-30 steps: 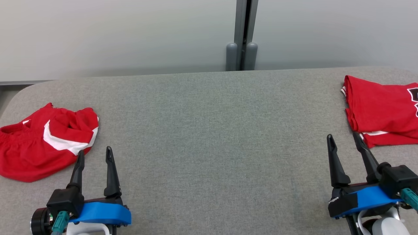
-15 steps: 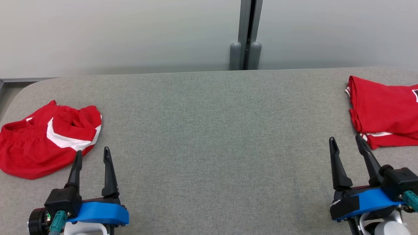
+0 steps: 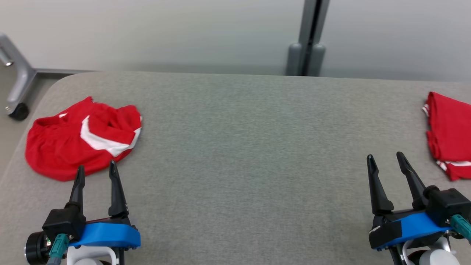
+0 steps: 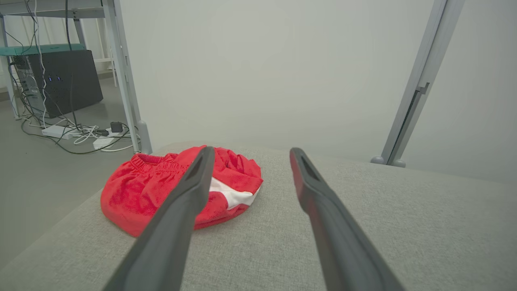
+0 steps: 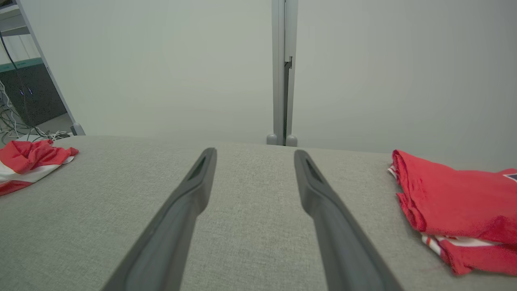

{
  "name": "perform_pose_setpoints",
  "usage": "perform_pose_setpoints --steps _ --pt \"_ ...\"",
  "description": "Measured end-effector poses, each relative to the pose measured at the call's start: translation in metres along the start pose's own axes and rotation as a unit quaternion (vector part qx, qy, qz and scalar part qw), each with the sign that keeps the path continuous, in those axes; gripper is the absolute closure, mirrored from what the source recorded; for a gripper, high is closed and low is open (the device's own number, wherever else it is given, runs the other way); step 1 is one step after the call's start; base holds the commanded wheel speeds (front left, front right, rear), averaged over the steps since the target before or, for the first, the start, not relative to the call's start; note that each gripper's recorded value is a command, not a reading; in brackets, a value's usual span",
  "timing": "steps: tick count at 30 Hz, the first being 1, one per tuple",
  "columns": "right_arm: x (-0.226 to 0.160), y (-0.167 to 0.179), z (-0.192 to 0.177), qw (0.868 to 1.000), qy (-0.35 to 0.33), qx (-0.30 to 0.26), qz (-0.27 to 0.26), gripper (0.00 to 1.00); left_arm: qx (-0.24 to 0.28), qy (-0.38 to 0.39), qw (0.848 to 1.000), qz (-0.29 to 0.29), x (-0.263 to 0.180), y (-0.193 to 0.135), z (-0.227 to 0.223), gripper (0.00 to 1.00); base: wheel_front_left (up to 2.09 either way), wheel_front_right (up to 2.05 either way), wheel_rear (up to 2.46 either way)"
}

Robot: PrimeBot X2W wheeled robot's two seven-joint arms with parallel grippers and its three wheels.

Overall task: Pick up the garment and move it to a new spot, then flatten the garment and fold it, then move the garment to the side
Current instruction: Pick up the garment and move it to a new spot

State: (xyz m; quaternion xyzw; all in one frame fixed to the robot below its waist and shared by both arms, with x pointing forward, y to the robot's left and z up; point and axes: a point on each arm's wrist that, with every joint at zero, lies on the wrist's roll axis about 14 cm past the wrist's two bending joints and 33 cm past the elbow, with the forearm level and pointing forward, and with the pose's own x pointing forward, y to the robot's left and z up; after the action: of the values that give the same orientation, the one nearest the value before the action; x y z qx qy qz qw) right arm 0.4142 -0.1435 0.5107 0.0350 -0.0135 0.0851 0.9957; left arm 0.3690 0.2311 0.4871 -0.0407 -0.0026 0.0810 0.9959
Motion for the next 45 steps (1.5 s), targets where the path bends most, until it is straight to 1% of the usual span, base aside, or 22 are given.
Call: perform_pose_setpoints --steps 7,16,22,27,31,36,40,45 --pt "0.020 0.035 -0.007 0.999 0.008 0.005 0.051 0.00 0.005 -0.004 0.998 0.059 -0.018 0.040 0.004 0.00 0.00 0.00 0.00" --pt "0.039 0.082 -0.015 0.993 0.017 0.010 0.117 0.00 0.013 -0.003 0.991 0.133 -0.049 0.088 0.006 0.00 0.00 0.00 0.00" --pt "0.044 0.097 -0.023 0.990 0.027 0.014 0.137 0.00 0.018 0.000 0.986 0.163 -0.064 0.105 0.006 0.00 0.00 0.00 0.00" --pt "0.044 0.096 -0.028 0.990 0.034 0.014 0.137 0.00 0.017 0.002 0.985 0.170 -0.062 0.109 0.005 0.00 0.00 0.00 0.00" --pt "0.046 0.084 -0.033 0.991 0.039 0.011 0.124 0.00 0.016 -0.022 0.987 0.157 -0.037 0.105 0.020 0.00 0.00 0.00 0.00" --pt "0.052 0.061 -0.037 0.994 0.043 0.000 0.100 0.00 0.026 -0.057 0.990 0.122 0.017 0.095 0.046 0.00 0.00 0.00 0.00" --pt "0.059 0.031 -0.039 0.996 0.043 -0.015 0.071 0.00 0.040 -0.069 0.992 0.094 0.068 0.085 0.058 0.00 0.00 0.00 0.00" --pt "0.061 -0.007 -0.046 0.998 0.050 -0.033 0.030 0.00 0.058 -0.064 0.994 0.068 0.124 0.074 0.059 0.00 0.00 0.00 0.00"
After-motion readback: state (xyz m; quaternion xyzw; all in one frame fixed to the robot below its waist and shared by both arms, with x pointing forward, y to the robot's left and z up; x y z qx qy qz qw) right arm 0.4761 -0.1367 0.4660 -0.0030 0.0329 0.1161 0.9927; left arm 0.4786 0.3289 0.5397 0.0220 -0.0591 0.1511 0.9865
